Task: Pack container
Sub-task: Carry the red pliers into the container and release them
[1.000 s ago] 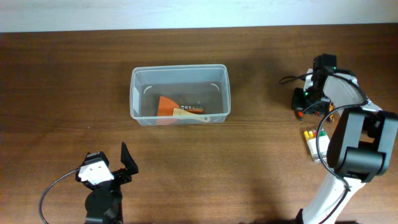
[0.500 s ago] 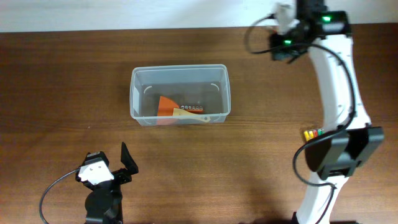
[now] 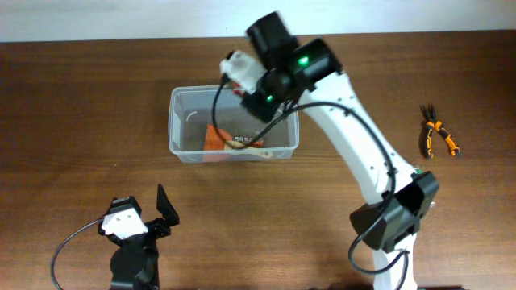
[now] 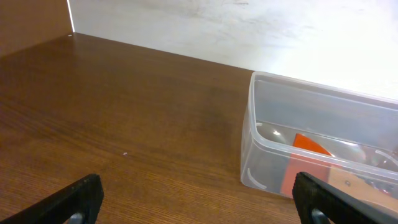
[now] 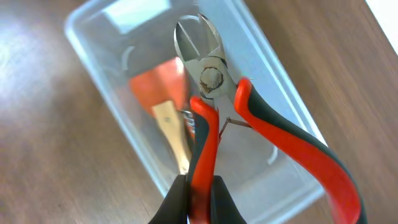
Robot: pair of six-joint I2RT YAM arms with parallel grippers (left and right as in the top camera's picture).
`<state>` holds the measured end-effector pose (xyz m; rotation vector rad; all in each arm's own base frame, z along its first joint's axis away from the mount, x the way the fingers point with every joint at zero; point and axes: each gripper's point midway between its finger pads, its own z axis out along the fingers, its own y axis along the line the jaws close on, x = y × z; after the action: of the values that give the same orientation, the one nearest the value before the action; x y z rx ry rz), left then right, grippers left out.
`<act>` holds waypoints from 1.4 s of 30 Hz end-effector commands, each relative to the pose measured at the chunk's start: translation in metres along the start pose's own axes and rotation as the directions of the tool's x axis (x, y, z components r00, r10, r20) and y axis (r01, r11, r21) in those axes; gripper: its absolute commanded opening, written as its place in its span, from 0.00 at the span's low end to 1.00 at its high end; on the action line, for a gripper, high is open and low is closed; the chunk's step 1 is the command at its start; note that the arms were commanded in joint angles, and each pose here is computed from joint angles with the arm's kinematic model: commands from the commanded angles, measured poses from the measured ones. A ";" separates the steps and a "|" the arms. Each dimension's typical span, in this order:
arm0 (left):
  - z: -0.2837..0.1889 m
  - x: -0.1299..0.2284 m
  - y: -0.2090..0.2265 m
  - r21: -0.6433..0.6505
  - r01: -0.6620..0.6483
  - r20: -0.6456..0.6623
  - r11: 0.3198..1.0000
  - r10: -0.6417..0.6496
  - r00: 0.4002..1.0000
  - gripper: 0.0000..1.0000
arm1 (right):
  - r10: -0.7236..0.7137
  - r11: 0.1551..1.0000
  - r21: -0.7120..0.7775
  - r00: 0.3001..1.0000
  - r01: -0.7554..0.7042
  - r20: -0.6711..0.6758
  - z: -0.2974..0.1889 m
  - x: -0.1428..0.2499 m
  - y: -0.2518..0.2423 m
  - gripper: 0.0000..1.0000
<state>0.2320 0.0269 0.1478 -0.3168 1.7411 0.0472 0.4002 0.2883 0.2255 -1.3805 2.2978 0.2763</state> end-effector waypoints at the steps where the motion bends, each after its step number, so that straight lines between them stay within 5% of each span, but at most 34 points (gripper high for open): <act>1: 0.000 0.001 0.000 0.000 -0.010 0.000 1.000 0.010 1.000 0.99 | -0.094 0.995 -0.028 0.996 0.094 0.003 0.006 -0.006 0.016 0.04; 20: 0.000 0.001 0.000 -0.001 -0.010 0.000 1.000 0.010 1.000 0.99 | -0.052 0.986 -0.165 0.969 0.012 -0.243 0.140 0.055 0.018 0.10; 25: 0.000 0.001 0.000 0.000 -0.010 0.000 1.000 0.010 1.000 0.99 | -0.051 0.987 -0.163 0.969 0.012 -0.240 0.139 0.055 0.017 0.55; 28: 0.000 0.001 0.000 -0.001 -0.010 0.000 1.000 0.010 1.000 0.99 | -0.011 0.989 -0.147 0.969 -0.026 -0.246 0.132 0.056 0.012 0.63; 36: 0.000 0.001 0.000 0.000 -0.010 0.000 1.000 0.010 1.000 0.99 | 0.312 0.942 0.202 0.925 -0.270 -0.217 0.018 0.069 -0.076 0.66; 42: 0.000 0.001 0.000 -0.001 -0.010 0.000 1.000 0.010 1.000 0.99 | 0.595 0.731 0.404 0.804 -0.550 0.018 -0.121 0.124 -0.156 0.73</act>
<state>0.2320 0.0269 0.1478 -0.3168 1.7411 0.0472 0.4542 0.1491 0.1989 -0.8508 2.7369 -0.0005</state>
